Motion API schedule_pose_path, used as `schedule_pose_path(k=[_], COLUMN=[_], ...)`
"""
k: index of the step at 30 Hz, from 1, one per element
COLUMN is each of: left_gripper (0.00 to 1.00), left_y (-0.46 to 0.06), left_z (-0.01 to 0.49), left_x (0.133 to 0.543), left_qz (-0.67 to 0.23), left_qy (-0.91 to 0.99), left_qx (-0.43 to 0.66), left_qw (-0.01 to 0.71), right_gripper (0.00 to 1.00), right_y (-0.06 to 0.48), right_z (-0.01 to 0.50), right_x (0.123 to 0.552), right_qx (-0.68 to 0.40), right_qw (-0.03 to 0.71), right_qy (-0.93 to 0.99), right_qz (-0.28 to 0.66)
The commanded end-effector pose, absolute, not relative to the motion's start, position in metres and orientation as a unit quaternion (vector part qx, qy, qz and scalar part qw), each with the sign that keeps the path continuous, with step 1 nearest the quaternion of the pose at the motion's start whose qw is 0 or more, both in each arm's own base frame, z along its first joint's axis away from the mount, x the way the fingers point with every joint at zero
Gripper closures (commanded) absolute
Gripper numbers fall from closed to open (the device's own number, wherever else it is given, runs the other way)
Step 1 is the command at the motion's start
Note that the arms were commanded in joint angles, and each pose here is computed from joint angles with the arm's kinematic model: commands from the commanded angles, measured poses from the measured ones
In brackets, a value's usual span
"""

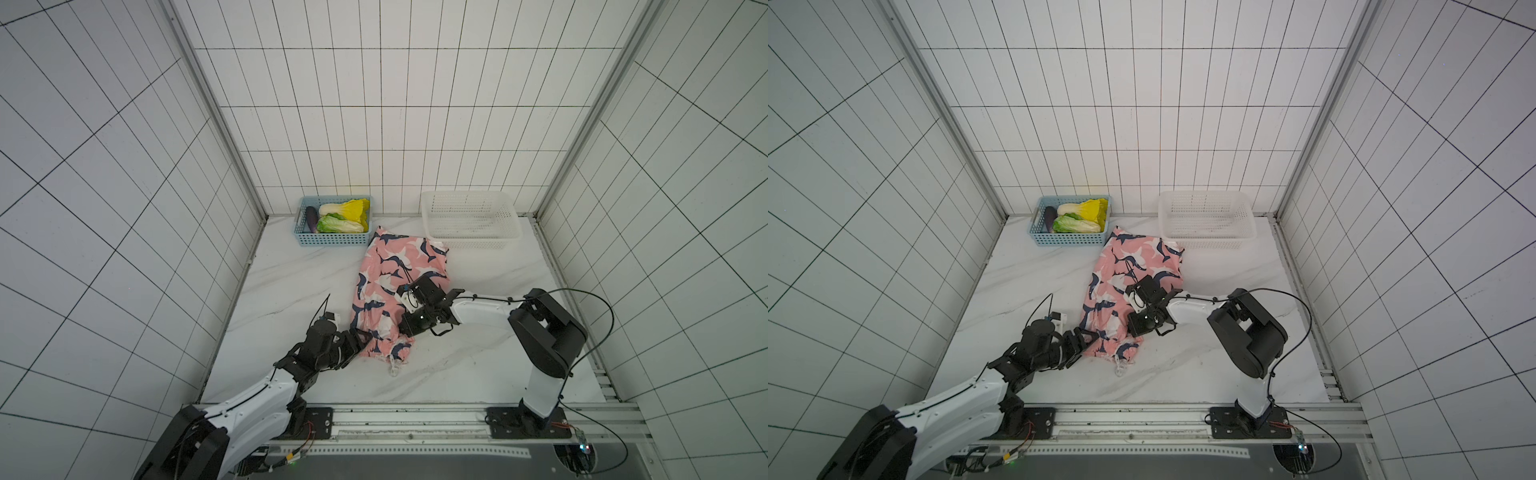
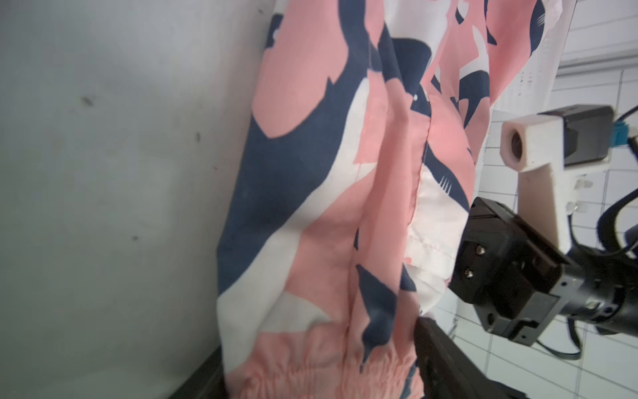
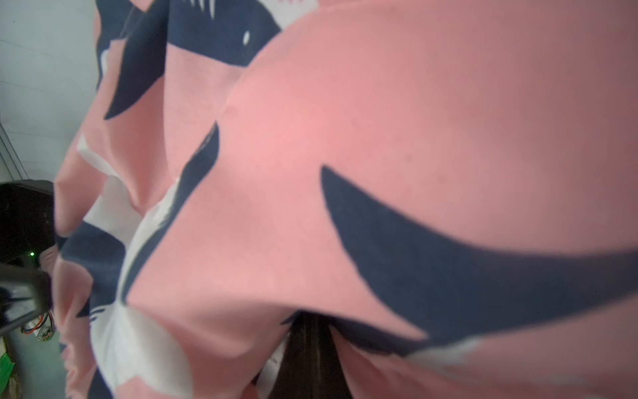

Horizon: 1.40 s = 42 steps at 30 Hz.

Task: Roll up the shorts
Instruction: Roll the shorts at the center of the board.

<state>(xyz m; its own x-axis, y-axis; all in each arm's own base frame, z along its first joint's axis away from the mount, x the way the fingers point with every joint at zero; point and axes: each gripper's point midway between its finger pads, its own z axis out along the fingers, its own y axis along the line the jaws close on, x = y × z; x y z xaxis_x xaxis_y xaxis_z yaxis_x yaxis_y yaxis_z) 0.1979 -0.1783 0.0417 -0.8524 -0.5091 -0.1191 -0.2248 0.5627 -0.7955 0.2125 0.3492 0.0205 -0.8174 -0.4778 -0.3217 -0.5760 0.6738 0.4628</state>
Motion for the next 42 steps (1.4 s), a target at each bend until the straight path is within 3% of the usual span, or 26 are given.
schedule_pose_path(k=[1,10,14,17,21,24,28,37,38,42], left_gripper=[0.33,0.35,0.26,0.14,0.12,0.24,0.61,1.0,1.0,1.0], left_y=[-0.183,-0.18,-0.173,-0.172,-0.178,-0.19,-0.2,-0.182,-0.18,-0.179], left_z=[0.038,0.079,0.065,0.057,0.042,0.04,0.044,0.077,0.079,0.085], left_x=[0.192,0.202,0.199,0.2,0.201,0.206,0.215,0.231,0.233,0.239], left_qz=[-0.42,-0.455,-0.442,-0.43,-0.403,-0.417,-0.424,-0.379,-0.376,-0.368], left_qy=[0.871,0.84,0.844,0.851,0.874,0.872,0.871,0.881,0.883,0.895], left_qx=[-0.197,-0.182,-0.198,-0.202,-0.188,-0.176,-0.17,-0.184,-0.185,-0.175], left_qw=[0.162,0.232,0.232,0.225,0.197,0.184,0.182,0.215,0.213,0.179], right_gripper=[1.0,1.0,1.0,1.0,1.0,1.0,1.0,1.0,0.97,0.66], right_y=[0.319,0.318,0.319,0.321,0.325,0.325,0.323,0.316,0.312,0.291], right_z=[-0.019,-0.021,-0.021,-0.02,-0.016,-0.014,-0.015,0.017,0.024,0.057], right_x=[0.202,0.204,0.206,0.206,0.209,0.209,0.209,0.223,0.226,0.235], right_qx=[-0.268,-0.265,-0.266,-0.267,-0.266,-0.266,-0.265,-0.267,-0.27,-0.279], right_qw=[0.042,0.04,0.041,0.041,0.045,0.047,0.047,0.097,0.11,0.166], right_qy=[0.936,0.937,0.936,0.935,0.934,0.934,0.935,0.933,0.933,0.931], right_qz=[0.226,0.225,0.225,0.229,0.235,0.234,0.231,0.22,0.213,0.167])
